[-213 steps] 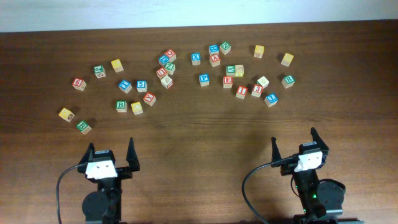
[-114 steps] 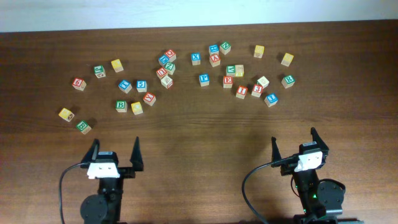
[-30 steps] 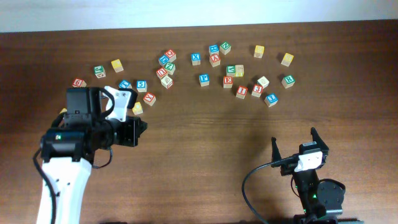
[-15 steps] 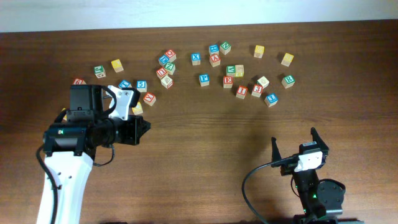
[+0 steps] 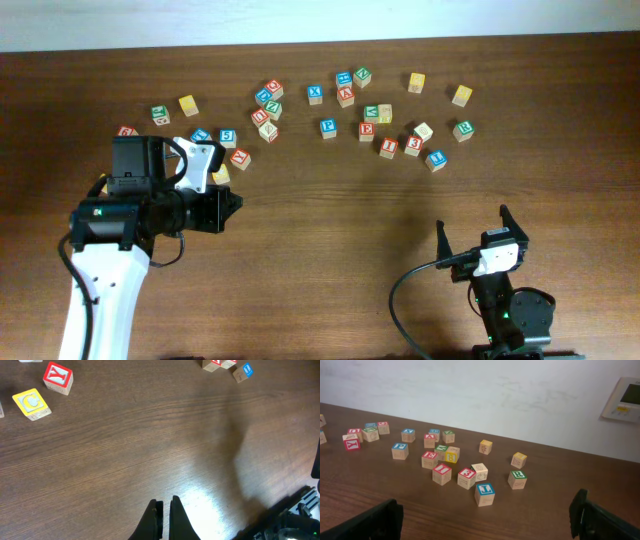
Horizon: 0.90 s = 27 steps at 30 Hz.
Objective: Spell out ICRA
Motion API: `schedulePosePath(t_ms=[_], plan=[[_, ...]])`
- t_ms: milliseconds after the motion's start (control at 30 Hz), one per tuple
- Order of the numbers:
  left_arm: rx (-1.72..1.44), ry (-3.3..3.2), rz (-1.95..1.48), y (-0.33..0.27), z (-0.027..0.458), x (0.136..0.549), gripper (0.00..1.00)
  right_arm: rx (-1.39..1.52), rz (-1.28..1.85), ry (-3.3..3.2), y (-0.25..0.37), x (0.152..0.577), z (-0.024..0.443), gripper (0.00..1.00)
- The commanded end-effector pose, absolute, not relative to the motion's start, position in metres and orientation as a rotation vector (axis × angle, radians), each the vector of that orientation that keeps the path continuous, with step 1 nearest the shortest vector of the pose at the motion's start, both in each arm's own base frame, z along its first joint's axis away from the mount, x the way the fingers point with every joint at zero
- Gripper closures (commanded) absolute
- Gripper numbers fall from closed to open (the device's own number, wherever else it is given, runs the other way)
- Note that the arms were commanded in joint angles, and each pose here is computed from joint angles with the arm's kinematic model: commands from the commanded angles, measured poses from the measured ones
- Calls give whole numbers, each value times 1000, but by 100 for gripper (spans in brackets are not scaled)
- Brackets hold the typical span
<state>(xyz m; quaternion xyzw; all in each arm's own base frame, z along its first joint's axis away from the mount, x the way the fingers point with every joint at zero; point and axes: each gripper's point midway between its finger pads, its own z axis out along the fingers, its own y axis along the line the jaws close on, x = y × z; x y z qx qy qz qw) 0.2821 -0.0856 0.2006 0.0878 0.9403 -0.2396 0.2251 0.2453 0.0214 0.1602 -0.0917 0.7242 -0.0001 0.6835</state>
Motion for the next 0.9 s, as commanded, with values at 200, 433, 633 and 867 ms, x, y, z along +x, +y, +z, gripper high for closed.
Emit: schedulePosePath(t_ms=[200,433,633,867], plan=[[236,2600,-659,-86,193,285,100,-192,-8,1629,19,245,158,2],[227,2615,-664,-86,180,284,100,-192,-8,1629,19,245,158,2],[215,2611,-665,-86,180,286,100,-192,-8,1629,19,245,158,2],[215,2611,-666,-86,181,286,66,-192,-8,1629,19,245,158,2]])
